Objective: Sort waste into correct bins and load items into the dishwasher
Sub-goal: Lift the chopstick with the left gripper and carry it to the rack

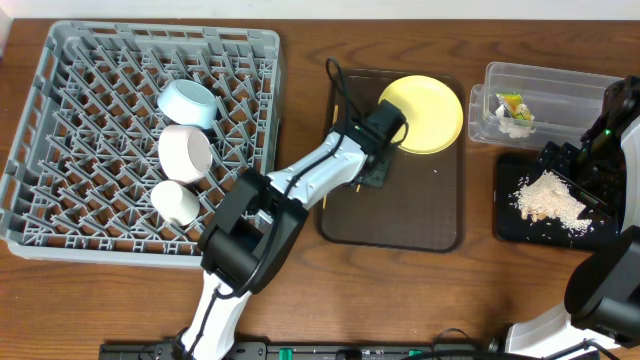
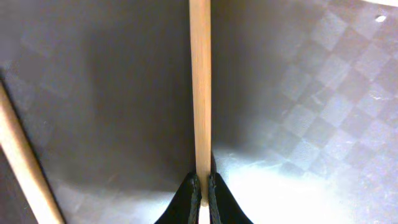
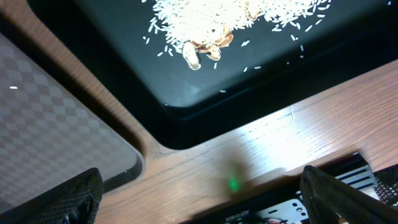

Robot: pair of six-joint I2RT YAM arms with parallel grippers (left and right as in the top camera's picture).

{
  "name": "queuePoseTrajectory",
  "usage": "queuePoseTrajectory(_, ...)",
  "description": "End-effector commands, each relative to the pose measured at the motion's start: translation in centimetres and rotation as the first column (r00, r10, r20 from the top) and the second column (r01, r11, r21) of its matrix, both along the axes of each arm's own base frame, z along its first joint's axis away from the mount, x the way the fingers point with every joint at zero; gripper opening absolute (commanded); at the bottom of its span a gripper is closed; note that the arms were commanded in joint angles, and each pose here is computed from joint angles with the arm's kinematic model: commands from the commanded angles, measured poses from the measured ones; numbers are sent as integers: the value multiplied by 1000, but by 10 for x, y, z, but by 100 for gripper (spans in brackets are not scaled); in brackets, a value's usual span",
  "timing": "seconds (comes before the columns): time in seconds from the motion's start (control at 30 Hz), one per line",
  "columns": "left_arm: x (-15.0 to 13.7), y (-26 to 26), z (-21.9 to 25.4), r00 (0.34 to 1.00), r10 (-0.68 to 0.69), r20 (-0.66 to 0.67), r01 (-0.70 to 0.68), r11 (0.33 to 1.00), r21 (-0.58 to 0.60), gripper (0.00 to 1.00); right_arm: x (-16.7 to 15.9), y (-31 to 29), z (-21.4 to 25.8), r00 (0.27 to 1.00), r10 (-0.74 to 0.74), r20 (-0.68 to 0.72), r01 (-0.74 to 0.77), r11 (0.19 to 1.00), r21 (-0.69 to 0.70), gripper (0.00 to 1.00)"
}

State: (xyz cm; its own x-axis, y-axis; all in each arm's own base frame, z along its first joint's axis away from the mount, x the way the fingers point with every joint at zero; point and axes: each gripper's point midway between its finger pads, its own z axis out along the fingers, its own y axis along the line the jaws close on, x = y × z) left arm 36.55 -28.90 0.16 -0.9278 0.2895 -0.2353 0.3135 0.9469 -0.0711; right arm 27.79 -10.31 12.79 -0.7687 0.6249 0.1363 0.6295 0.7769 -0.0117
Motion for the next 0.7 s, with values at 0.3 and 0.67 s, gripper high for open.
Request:
queuePoseTrajectory(0.3, -2, 59, 18, 984, 164, -68, -162, 986, 46, 6, -1, 1, 7, 1000, -7, 21, 7, 1000, -4, 99)
queuePoseTrajectory(0.67, -3, 64, 94, 988, 149, 36, -148, 988, -39, 6, -1, 1, 7, 1000, -7, 21, 7, 1000, -4, 99)
